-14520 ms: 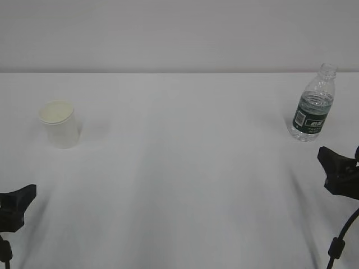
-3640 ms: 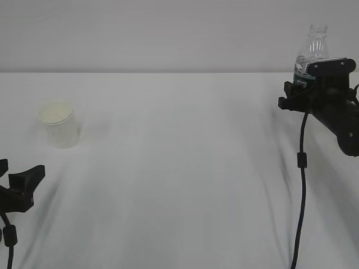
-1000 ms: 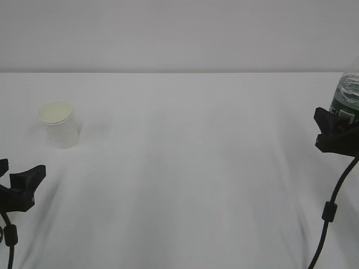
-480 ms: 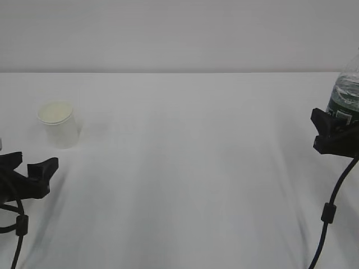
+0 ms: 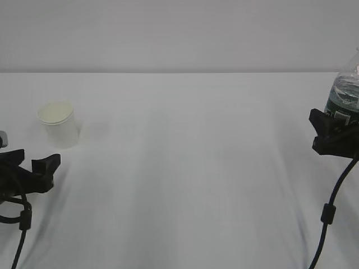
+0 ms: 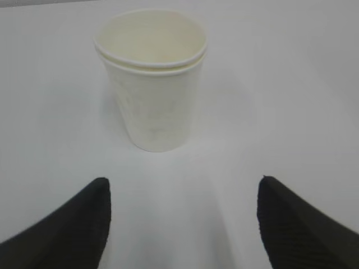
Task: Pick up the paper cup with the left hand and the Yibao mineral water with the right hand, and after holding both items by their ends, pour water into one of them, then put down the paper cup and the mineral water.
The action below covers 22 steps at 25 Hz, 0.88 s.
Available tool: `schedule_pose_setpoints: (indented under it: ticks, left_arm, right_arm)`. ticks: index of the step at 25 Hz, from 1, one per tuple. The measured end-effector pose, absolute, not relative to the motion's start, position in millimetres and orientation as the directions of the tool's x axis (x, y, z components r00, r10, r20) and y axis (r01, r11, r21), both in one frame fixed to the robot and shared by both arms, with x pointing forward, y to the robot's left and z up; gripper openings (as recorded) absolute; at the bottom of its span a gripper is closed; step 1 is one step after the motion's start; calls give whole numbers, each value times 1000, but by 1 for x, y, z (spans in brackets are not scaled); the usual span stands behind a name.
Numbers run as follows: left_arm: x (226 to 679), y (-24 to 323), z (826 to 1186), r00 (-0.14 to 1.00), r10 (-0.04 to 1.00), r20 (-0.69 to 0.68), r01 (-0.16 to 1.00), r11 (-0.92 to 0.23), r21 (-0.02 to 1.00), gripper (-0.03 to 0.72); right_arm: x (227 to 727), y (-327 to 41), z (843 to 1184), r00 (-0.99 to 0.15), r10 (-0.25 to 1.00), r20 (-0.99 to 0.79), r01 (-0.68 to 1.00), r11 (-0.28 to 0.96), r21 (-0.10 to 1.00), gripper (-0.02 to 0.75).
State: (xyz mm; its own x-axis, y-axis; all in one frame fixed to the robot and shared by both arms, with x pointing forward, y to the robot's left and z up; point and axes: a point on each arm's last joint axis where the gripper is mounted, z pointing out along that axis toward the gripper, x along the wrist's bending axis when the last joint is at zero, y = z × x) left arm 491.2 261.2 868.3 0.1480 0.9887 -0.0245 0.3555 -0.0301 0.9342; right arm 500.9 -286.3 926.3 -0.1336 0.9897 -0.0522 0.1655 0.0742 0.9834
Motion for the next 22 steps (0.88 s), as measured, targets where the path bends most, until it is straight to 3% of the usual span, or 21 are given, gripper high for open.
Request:
schedule_pose_setpoints:
  ticks: [22]
  left_arm:
    - [532,255,844,133,989,-64,355,13,935,588]
  right_arm:
    - [501,-284,926,-157,986,-60,163,86,983,463]
